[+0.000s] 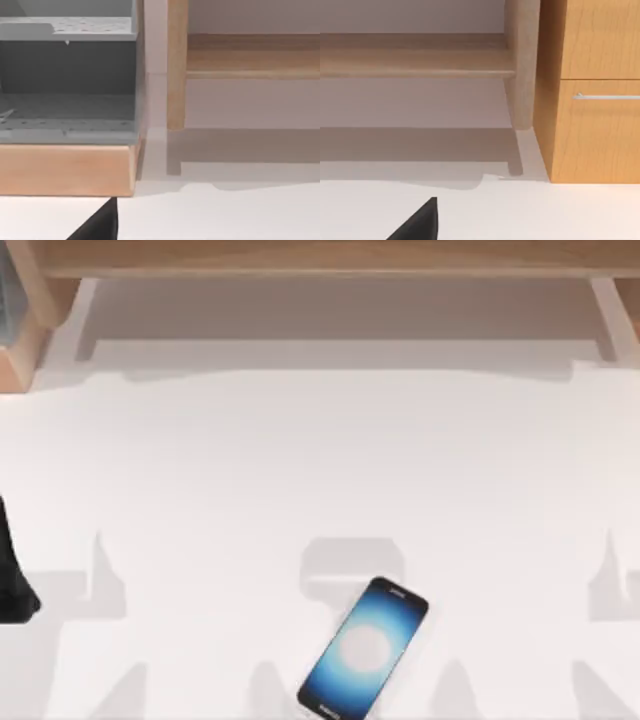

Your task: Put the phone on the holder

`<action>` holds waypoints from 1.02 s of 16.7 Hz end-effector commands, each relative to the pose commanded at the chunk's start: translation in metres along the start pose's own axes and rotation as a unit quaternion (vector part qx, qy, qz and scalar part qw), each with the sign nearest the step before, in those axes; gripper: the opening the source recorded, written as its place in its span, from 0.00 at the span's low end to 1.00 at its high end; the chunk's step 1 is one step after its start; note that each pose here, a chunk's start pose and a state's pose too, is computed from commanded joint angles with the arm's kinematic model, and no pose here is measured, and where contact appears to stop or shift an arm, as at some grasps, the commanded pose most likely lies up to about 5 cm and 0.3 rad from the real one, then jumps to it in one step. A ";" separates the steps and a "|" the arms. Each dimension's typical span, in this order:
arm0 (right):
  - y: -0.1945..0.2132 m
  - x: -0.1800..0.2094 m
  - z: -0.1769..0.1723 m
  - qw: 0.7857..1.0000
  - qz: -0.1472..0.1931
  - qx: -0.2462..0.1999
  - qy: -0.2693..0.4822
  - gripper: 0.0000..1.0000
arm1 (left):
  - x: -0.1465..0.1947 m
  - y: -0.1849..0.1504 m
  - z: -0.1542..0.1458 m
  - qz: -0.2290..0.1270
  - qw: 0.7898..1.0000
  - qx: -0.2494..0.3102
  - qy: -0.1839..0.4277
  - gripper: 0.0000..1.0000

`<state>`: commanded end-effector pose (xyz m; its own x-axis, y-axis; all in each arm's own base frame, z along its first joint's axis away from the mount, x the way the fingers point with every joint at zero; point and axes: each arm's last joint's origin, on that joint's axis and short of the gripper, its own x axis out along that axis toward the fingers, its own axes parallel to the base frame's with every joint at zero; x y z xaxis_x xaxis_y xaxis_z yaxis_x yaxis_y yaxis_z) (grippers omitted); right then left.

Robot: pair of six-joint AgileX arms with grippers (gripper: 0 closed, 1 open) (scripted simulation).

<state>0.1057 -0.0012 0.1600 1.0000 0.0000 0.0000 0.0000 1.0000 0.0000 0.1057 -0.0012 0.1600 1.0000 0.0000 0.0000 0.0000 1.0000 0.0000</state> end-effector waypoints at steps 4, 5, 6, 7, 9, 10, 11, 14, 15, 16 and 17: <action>0.001 0.000 0.005 1.000 0.006 0.013 0.005 1.00 | 0.000 0.000 0.000 0.000 1.000 0.000 0.000 1.00; 0.002 0.000 0.010 1.000 0.012 0.025 0.012 1.00 | 0.000 0.000 0.000 0.000 1.000 0.000 0.000 1.00; 0.004 0.001 0.016 0.999 0.020 0.042 0.022 1.00 | 0.000 0.000 0.000 0.000 1.000 0.000 0.000 1.00; 0.006 0.002 0.022 0.997 0.029 0.061 0.038 1.00 | 0.000 0.000 0.000 0.000 1.000 0.000 0.000 1.00; 0.012 0.007 0.033 0.989 0.046 0.106 0.088 1.00 | 0.000 0.000 0.000 0.000 1.000 0.000 0.000 1.00; 0.016 0.011 0.037 0.982 0.054 0.129 0.123 1.00 | 0.000 0.000 0.000 0.000 1.000 0.000 0.000 1.00; 0.020 0.017 0.041 0.973 0.058 0.152 0.164 1.00 | 0.000 0.000 0.000 0.000 1.000 0.000 0.000 1.00; 0.038 0.037 0.044 0.926 0.052 0.208 0.312 1.00 | 0.000 0.000 0.000 0.000 1.000 0.000 0.000 1.00; 0.046 0.044 0.042 0.903 0.041 0.220 0.367 1.00 | 0.000 0.000 0.000 0.000 1.000 0.000 0.000 1.00; 0.055 0.052 0.039 0.878 0.025 0.227 0.421 1.00 | 0.000 0.000 0.000 0.000 1.000 0.000 0.000 1.00; 0.065 0.060 0.036 0.850 0.005 0.230 0.473 1.00 | 0.000 0.000 0.000 0.000 1.000 0.000 0.000 1.00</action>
<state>0.1652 0.0633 0.1957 0.5524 0.2265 -0.8022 0.2088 0.8941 0.3962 0.1057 -0.0012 0.1600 1.0000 0.0000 0.0000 0.0000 1.0000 0.0000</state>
